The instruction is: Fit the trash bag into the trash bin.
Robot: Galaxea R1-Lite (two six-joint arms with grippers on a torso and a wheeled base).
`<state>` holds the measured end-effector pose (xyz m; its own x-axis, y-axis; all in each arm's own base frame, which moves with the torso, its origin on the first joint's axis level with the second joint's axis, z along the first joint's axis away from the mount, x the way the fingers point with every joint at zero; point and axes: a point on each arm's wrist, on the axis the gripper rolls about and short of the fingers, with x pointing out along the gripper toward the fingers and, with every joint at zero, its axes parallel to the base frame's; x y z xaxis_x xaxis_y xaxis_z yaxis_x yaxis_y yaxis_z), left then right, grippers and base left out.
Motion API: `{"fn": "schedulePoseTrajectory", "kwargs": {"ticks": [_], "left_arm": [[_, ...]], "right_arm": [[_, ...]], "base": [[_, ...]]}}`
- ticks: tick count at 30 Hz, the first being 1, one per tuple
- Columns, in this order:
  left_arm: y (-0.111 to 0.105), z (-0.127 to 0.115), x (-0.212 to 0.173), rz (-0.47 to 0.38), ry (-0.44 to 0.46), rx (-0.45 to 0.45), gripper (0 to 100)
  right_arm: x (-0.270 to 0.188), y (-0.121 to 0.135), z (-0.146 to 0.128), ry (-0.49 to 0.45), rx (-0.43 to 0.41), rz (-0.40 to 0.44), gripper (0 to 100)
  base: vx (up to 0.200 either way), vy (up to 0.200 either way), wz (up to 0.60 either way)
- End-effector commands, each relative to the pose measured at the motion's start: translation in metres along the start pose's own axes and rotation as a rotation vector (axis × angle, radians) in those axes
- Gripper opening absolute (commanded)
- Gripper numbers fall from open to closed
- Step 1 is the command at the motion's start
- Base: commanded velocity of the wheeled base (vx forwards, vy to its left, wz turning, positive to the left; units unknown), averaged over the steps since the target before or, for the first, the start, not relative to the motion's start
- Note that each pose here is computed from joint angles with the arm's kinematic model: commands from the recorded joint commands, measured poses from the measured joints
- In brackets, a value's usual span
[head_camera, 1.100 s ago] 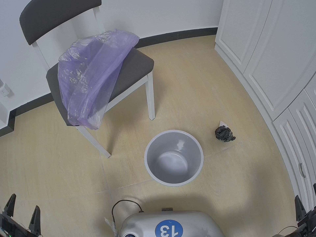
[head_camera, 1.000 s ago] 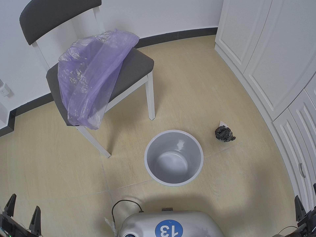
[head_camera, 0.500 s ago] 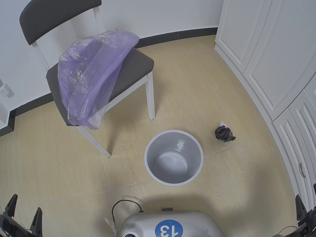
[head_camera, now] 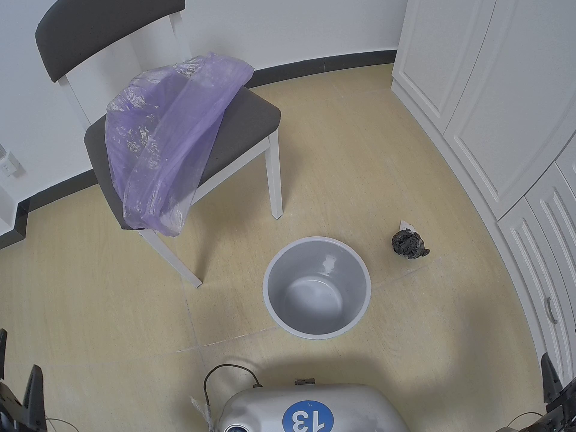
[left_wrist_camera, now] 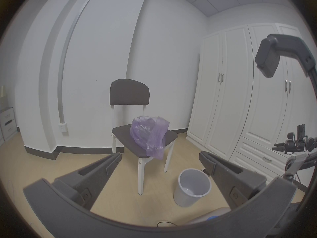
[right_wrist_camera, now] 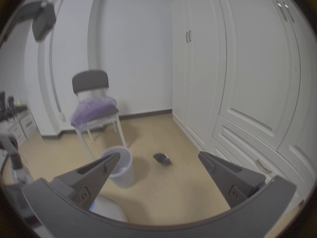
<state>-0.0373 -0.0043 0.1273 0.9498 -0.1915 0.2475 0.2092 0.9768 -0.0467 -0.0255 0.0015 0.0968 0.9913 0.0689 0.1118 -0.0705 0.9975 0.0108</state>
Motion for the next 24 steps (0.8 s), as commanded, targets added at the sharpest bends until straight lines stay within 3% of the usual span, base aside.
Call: {"fn": "schedulePoseTrajectory", "kwargs": {"ticks": [1,2,5,10,14,17,24], "left_arm": [[-0.004,0.027,-0.002,-0.002,-0.001,0.026,100],[0.0,0.044,0.015,0.072,0.101,0.106,100],[0.007,0.068,0.048,0.178,0.21,0.205,100],[0.016,0.082,0.097,0.161,0.361,0.381,100],[0.018,0.083,0.134,0.07,0.445,0.426,100],[0.013,0.082,0.164,0.004,0.499,0.433,100],[-0.02,0.069,0.243,0.067,0.63,0.546,100]], "right_arm": [[-0.002,0.003,0.04,-0.086,0.095,0.082,100],[0.011,0.002,0.065,-0.033,0.097,0.073,100],[0.037,0.001,0.113,-0.033,0.094,0.062,100],[0.09,-0.003,0.16,-0.003,0.007,0.031,100],[0.12,-0.006,0.162,0.045,-0.051,-0.047,100],[0.136,-0.006,0.157,0.065,-0.042,-0.126,100],[0.166,0.003,0.136,0.12,-0.016,-0.261,100]], "base": [[0.0,0.0,0.0],[0.0,0.0,0.0],[0.0,0.0,0.0],[0.0,0.0,0.0],[0.0,0.0,0.0],[0.0,0.0,0.0],[0.0,0.0,0.0]]}}
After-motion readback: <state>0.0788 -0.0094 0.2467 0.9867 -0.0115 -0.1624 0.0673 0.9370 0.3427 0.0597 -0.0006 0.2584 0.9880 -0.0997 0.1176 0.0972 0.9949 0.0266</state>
